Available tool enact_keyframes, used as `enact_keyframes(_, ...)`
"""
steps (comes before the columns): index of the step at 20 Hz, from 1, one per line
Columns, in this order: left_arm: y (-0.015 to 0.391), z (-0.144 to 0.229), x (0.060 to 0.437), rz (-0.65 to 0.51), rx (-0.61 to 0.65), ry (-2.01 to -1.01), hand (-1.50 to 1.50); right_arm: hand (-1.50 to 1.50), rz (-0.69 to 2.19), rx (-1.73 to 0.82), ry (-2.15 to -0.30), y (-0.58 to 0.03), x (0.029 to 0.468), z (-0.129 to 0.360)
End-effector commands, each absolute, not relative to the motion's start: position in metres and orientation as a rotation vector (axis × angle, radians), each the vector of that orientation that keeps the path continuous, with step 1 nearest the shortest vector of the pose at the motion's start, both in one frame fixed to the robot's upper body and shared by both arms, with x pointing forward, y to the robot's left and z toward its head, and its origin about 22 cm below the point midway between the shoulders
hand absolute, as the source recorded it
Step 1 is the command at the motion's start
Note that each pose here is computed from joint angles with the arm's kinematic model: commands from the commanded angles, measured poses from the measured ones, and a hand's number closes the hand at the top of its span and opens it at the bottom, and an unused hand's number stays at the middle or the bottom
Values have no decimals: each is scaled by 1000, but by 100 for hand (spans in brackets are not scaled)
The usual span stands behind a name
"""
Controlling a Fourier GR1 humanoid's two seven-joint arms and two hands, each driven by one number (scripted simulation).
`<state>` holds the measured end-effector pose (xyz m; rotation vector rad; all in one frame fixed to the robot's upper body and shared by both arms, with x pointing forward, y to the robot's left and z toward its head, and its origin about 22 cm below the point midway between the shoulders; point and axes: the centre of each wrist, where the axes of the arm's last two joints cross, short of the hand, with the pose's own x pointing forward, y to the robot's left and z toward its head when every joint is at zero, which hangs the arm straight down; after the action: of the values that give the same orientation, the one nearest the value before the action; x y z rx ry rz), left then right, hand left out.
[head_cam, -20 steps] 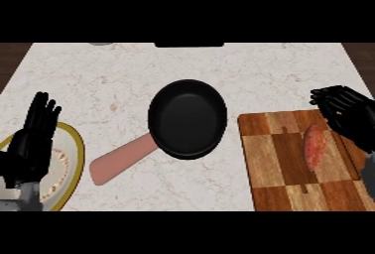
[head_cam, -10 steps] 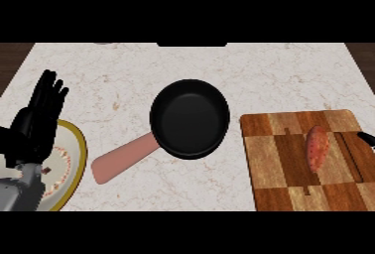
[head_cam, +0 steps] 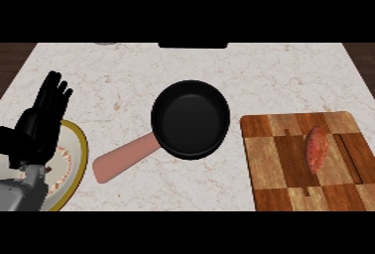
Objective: Pick the sweet potato from the cutting board and place it in the pot
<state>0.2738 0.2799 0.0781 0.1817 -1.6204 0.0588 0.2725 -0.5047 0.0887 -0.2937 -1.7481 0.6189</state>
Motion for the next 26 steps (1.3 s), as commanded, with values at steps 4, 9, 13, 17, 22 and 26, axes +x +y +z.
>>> enact_keyframes(4,290,83,284,69,195,-1610,0,-150,1039,-286,-1433,-475,297,127)
enact_keyframes(9,276,83,284,75,197,-1608,0,-150,1188,-264,-1280,-430,308,131)
enact_keyframes(13,280,90,276,66,198,-1620,0,-150,1164,-247,-1233,-408,310,102)
enact_keyframes(17,274,93,292,53,196,-1616,0,-150,1146,-224,-1245,-374,310,97)
enact_keyframes(22,279,89,282,71,214,-1618,0,-150,1182,-240,-1181,-402,296,85)
enact_keyframes(26,264,85,281,59,202,-1617,0,-150,1187,-332,-1125,-390,297,65)
